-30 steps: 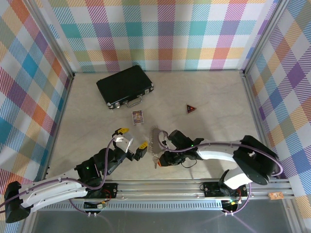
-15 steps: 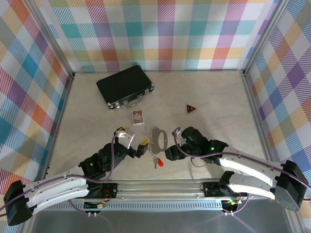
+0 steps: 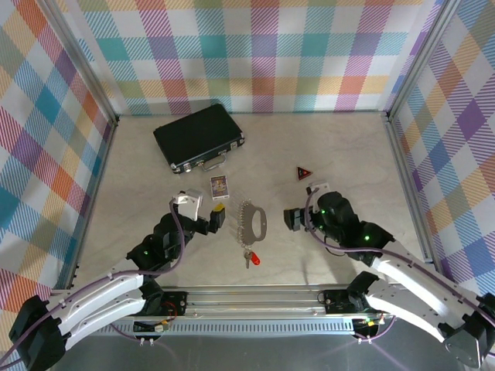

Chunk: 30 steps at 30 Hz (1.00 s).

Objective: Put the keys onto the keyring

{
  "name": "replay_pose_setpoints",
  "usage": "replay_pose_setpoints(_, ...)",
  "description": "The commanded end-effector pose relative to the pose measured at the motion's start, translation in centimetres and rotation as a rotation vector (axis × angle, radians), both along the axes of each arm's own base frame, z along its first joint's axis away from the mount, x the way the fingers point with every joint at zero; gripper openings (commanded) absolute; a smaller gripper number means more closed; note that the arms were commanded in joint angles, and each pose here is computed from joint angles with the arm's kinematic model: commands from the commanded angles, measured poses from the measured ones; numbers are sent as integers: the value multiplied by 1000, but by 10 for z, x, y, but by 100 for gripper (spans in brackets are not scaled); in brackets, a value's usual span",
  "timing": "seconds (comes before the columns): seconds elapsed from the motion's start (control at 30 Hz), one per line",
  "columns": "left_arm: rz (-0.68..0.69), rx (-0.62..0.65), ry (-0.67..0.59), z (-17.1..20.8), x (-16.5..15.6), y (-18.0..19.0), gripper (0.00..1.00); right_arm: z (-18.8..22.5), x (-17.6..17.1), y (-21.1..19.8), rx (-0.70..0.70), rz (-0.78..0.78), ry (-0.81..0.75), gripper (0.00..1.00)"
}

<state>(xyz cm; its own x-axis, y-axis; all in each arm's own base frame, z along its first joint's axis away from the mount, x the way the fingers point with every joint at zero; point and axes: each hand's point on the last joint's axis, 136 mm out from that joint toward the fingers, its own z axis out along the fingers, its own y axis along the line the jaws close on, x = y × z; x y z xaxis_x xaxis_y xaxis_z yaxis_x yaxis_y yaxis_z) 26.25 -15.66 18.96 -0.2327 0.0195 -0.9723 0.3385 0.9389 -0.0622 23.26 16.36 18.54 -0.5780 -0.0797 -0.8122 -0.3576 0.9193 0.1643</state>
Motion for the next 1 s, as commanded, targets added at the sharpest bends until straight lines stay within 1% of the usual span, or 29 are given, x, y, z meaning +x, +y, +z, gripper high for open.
replay_pose_setpoints(0.0,85,-61,-51,19,12,14,100,18,15,-27,-36,-118,-118,99)
replay_pose_setpoints(0.17,182,-8,-45,13,20,38,100,21,27,-59,-60,-252,-176,99)
replay_pose_setpoints(0.3,197,9,-48,13,19,46,100,17,37,-88,-90,-385,-204,99)
replay_pose_setpoints(0.4,261,34,-54,15,18,62,100,17,43,-103,-103,-440,-225,99)
replay_pose_setpoints(0.53,368,76,-57,12,19,85,100,15,47,-123,-187,-508,-250,99)
replay_pose_setpoints(0.6,392,98,-63,12,18,90,100,10,47,-134,-212,-549,-235,99)
replay_pose_setpoints(0.73,461,132,-85,9,15,105,100,-8,47,-144,-227,-586,-213,99)
replay_pose_setpoints(0.83,500,168,-85,4,14,113,100,-17,46,-144,-250,-561,-210,99)
replay_pose_setpoints(0.97,515,241,-57,-9,15,116,100,-26,44,-145,-285,-538,-228,99)
